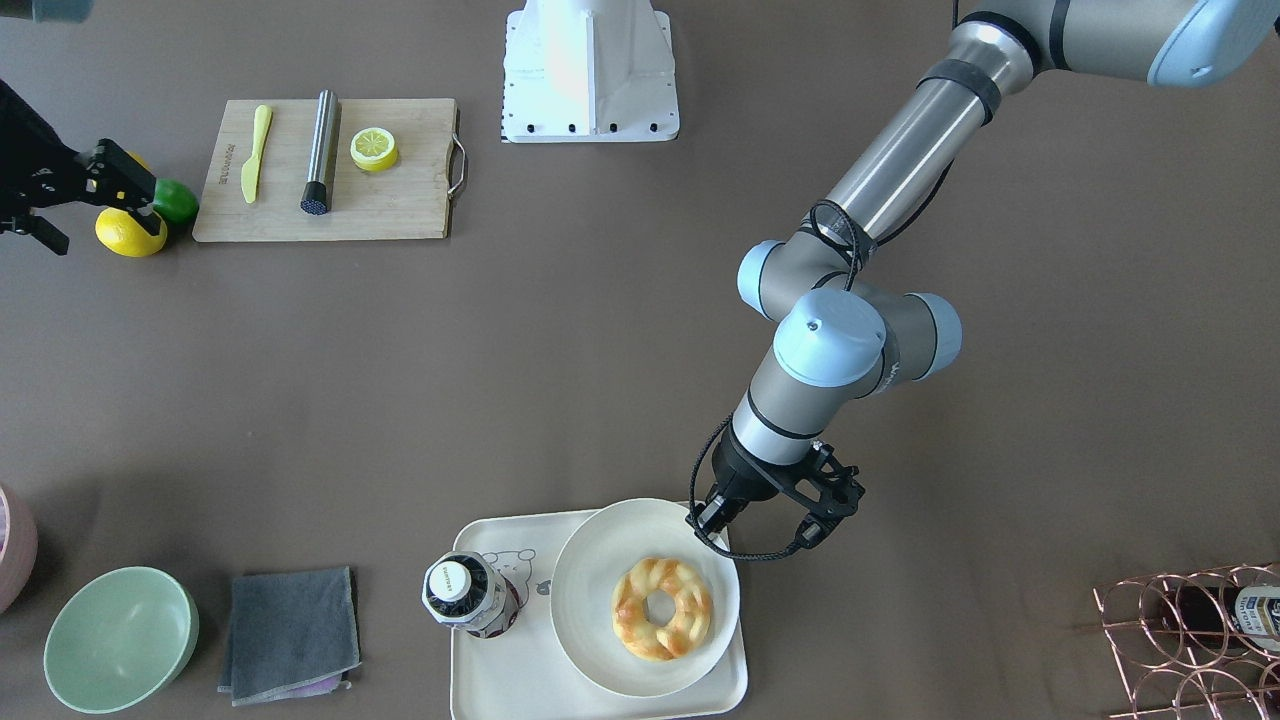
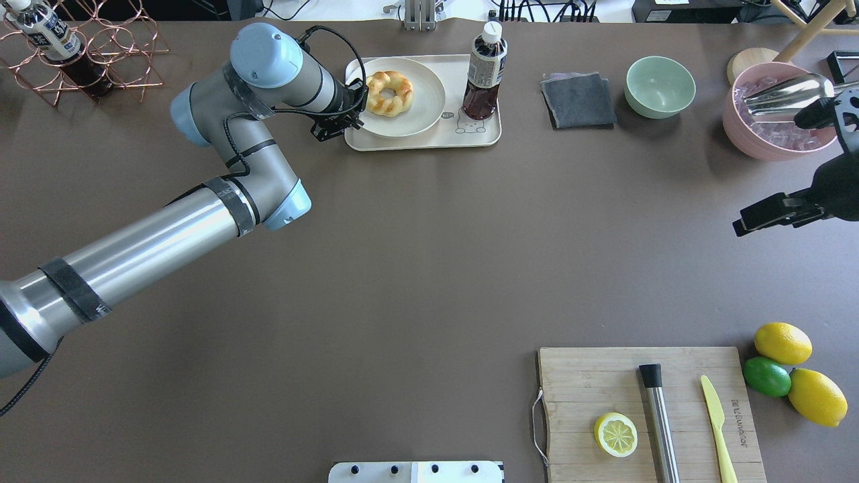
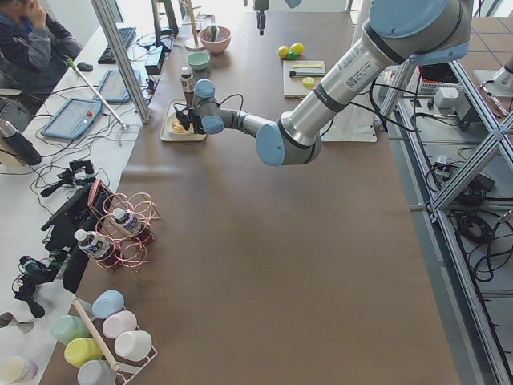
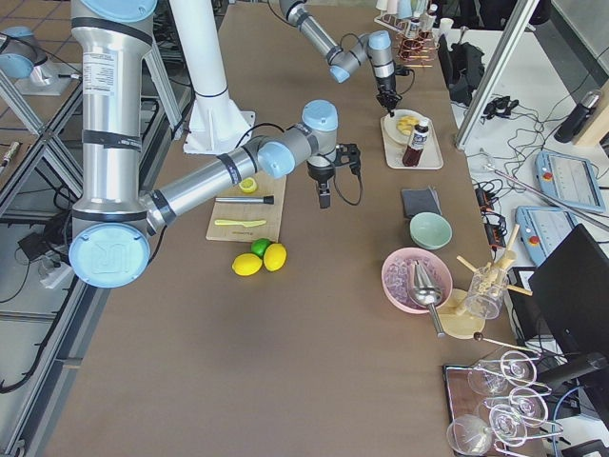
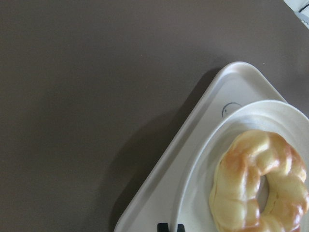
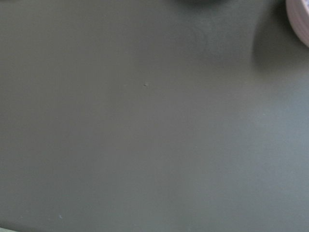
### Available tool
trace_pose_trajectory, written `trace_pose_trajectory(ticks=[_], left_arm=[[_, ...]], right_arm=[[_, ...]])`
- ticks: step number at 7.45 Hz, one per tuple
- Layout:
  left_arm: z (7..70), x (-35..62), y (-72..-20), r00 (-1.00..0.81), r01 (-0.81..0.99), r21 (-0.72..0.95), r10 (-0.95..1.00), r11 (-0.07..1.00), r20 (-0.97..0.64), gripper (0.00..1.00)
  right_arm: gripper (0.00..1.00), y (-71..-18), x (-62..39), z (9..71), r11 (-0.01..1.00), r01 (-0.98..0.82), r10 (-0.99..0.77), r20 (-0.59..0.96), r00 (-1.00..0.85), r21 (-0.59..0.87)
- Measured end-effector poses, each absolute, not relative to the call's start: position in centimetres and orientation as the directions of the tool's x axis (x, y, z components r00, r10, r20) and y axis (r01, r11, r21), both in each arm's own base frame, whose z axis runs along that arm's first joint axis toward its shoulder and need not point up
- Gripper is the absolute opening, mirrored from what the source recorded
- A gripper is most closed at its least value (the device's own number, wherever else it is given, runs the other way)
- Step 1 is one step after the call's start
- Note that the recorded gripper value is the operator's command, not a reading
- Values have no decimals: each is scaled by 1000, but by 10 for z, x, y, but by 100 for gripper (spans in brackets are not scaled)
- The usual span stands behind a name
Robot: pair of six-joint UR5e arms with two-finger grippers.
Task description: Place donut on tray
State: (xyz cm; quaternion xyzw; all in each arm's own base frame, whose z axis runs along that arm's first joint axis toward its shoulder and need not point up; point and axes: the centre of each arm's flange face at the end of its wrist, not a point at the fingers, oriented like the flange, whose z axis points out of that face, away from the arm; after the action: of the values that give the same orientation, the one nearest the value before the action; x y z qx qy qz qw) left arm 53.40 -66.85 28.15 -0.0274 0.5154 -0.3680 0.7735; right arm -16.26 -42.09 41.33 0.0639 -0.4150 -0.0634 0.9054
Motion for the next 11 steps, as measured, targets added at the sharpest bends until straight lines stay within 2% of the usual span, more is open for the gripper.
trace_pose_trajectory(ticks=[3, 4, 6, 9, 11], left_arm=[[285, 544, -667, 190, 542, -423, -597, 726, -780, 0], [286, 544, -667, 190, 542, -423, -597, 726, -780, 61], [287, 544, -667, 194, 541, -419, -593, 729, -782, 97], [282, 528, -660, 226, 517, -376, -547, 769, -806, 97], [283, 476, -636, 385, 430, -300, -473, 852, -792, 97]], right_arm=[[100, -429, -107, 463, 975, 106, -218, 732, 645, 197], [100, -429, -100, 469, 975, 106, -218, 732, 646, 197], [100, -429, -91, 482, 971, 121, -234, 724, 649, 205], [100, -430, -84, 489, 971, 119, -232, 720, 654, 205], [100, -430, -82, 493, 972, 119, -229, 717, 658, 202]])
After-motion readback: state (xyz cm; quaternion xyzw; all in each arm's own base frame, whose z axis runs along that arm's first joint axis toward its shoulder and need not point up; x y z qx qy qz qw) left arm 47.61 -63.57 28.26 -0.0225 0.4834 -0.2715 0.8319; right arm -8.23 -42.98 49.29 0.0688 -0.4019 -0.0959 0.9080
